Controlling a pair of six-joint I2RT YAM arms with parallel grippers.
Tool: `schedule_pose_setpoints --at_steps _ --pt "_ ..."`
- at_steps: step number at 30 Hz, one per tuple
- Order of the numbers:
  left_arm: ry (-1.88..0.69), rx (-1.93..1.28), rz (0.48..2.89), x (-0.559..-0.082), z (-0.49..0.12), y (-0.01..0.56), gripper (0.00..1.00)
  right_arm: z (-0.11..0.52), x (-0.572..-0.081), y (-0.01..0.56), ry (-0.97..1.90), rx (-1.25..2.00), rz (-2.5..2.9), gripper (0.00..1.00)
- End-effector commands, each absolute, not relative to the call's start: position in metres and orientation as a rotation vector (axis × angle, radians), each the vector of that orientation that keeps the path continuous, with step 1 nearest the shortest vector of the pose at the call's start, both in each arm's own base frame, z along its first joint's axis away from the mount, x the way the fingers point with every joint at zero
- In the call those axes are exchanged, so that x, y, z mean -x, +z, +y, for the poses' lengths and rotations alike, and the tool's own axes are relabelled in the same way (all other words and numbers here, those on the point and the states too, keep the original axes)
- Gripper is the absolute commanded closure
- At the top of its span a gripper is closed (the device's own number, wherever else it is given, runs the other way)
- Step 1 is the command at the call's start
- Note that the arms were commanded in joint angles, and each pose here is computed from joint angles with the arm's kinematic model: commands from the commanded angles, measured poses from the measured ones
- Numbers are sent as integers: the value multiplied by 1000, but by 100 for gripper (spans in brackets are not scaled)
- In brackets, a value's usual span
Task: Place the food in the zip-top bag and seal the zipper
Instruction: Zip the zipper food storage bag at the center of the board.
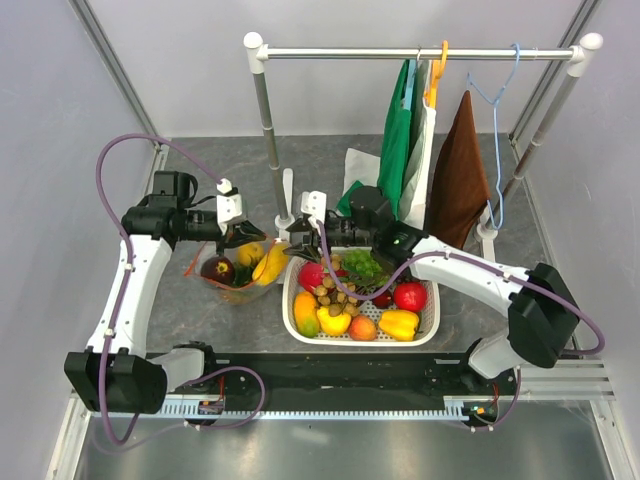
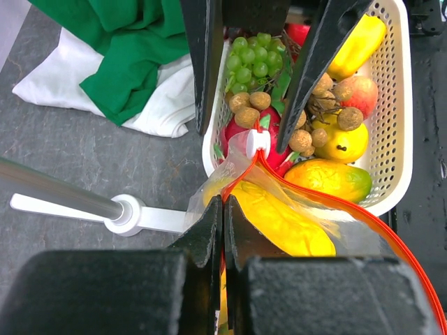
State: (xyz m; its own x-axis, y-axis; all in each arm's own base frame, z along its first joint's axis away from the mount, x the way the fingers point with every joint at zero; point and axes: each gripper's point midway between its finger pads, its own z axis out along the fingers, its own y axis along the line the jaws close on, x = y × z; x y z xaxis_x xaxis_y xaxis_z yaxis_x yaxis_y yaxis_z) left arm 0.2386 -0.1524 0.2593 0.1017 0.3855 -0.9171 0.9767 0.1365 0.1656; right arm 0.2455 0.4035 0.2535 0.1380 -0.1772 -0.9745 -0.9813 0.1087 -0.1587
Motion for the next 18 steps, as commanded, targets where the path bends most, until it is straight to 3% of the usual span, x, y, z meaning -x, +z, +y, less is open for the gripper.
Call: schedule_pose_setpoints --at_steps 1,5,9,12,14,17,18 --pt "-801 -1433 1334 -232 -161 275 98 413 -241 261 937 1337 1190 44" --pt "-818 -1435 1338 -229 -162 273 98 419 -242 265 924 1327 1170 49" --pt "-841 -1438 1363 -226 -163 268 98 423 -246 269 912 1316 1166 61" --pt "-846 -1440 1400 -226 -162 262 98 424 -244 271 915 1319 1157 77" --pt "-850 -1426 1435 -228 -161 263 97 424 -243 274 912 1322 1146 98" --pt "-850 -1344 1541 -243 -157 268 86 425 -246 273 902 1312 1164 100" --pt "-841 -1315 1552 -248 -155 277 77 426 -248 272 900 1306 1178 100"
